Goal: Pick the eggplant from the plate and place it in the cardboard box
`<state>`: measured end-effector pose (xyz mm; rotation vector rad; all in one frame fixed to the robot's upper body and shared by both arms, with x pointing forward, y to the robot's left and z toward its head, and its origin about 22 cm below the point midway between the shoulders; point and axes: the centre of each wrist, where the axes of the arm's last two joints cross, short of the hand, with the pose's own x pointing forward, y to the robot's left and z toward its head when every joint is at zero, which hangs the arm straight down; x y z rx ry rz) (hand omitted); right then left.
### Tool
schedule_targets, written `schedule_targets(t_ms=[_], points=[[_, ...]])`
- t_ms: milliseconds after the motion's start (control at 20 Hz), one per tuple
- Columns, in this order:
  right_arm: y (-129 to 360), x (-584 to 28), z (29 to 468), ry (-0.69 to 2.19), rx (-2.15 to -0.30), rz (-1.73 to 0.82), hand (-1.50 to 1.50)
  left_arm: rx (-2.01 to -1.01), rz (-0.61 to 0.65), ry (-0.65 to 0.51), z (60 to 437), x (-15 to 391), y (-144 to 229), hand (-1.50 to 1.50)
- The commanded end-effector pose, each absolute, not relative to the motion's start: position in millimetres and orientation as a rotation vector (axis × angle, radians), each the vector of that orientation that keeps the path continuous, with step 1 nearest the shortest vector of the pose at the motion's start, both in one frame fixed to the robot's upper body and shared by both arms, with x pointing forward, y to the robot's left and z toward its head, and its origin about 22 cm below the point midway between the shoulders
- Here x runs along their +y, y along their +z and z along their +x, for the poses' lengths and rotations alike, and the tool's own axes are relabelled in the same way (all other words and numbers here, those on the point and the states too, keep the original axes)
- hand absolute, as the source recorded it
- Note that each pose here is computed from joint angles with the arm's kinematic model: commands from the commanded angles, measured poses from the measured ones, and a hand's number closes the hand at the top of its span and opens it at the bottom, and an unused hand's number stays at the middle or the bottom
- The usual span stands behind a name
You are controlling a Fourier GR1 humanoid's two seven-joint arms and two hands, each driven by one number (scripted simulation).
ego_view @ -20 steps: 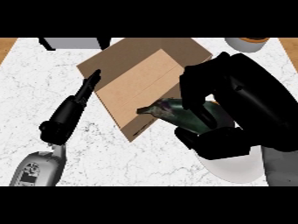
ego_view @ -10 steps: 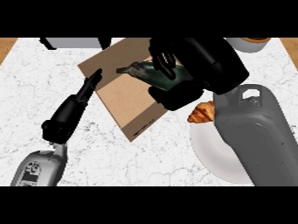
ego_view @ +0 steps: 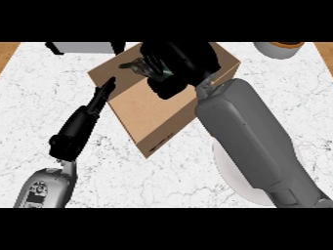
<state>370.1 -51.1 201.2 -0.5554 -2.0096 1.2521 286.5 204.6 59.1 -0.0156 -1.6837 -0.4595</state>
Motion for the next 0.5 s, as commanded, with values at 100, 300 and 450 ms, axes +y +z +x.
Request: schedule_targets(t_ms=[100,300,450], points=[[152.7,-39.3,400.1,1.325,-1.892,-0.553,1.5,-1.608,-0.071,-0.482,281.9,192.5,43.9,0.0],[135.5,-51.0,411.4,1.172,-1.742,-0.417,-1.5,-1.621,-0.06,-0.477,289.7,214.8,44.5,0.0],[112.9,-53.8,417.4,1.181,-1.724,-0.369,-1.5,-1.611,-0.063,-0.479,289.3,196.8,45.4,0.0]])
